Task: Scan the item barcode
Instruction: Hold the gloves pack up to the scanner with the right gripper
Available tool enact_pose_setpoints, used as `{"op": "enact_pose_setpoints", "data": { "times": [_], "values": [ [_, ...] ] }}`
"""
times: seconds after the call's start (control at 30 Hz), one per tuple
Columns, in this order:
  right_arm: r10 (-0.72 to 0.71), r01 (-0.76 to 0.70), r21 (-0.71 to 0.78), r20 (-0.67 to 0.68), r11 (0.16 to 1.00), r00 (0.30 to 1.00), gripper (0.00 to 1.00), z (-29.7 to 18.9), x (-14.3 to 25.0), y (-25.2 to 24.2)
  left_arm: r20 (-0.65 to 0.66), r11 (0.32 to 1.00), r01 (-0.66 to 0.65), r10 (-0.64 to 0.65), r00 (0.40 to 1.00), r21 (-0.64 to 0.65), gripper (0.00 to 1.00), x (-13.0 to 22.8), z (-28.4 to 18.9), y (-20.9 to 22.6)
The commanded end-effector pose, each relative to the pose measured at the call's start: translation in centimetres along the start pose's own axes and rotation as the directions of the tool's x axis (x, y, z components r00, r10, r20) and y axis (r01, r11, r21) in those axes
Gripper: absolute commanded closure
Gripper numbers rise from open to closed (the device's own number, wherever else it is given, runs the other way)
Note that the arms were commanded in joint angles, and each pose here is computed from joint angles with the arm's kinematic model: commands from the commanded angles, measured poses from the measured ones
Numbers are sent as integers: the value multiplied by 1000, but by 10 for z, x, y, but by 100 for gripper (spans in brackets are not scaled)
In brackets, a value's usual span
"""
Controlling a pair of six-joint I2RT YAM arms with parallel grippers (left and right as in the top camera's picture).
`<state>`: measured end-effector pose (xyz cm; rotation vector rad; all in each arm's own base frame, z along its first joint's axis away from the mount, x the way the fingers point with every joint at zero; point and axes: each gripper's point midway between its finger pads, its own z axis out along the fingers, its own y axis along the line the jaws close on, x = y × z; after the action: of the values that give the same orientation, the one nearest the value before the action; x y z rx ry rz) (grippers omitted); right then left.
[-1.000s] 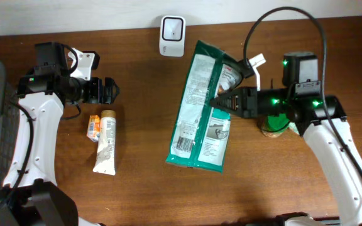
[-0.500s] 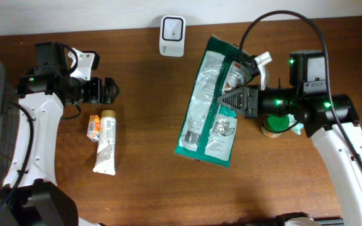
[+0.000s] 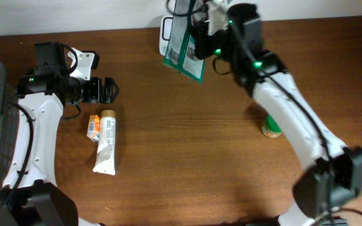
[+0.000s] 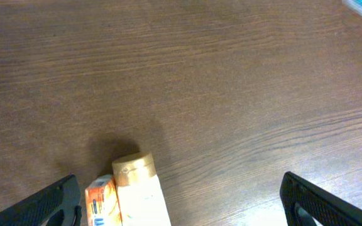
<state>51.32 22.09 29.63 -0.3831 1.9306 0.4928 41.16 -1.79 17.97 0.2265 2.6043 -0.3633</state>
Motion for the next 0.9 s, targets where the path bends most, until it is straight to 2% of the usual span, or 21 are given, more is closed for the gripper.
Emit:
{"op": "enact_pose_setpoints", "data": {
  "times": [0.0,0.13,0.27,0.37,0.5,0.6,0.83,0.87],
  "values": [
    [-340,298,314,89,901,936,96,32,-22,-25,39,1000,-6,6,999,-8,1,-8,-13,-2],
    [-626,531,464,65,709,777,96,66,-23,-33,39,1000,-6,6,999,-8,1,-8,-13,-2],
    [-769,645,519,38,560,638,96,102,1,-39,40,1000,-5,5,999,-9,1,-8,-13,-1],
    [-837,723,461,85,514,540,96,130,29,-24,39,1000,-6,6,999,-8,1,-8,-13,-2],
    [-856,719,492,118,490,503,96,132,27,-15,39,1000,-6,6,999,-9,1,-8,-13,-2],
    [-900,741,523,140,420,412,96,127,16,7,39,1000,-6,6,999,-8,1,-8,-13,-2],
    [-901,757,498,148,423,407,96,131,22,23,39,1000,-6,6,999,-8,1,-8,-13,-2],
    [-884,740,493,167,458,437,96,130,21,23,39,1000,-6,6,999,-8,1,-8,-13,-2]
  ]
}}
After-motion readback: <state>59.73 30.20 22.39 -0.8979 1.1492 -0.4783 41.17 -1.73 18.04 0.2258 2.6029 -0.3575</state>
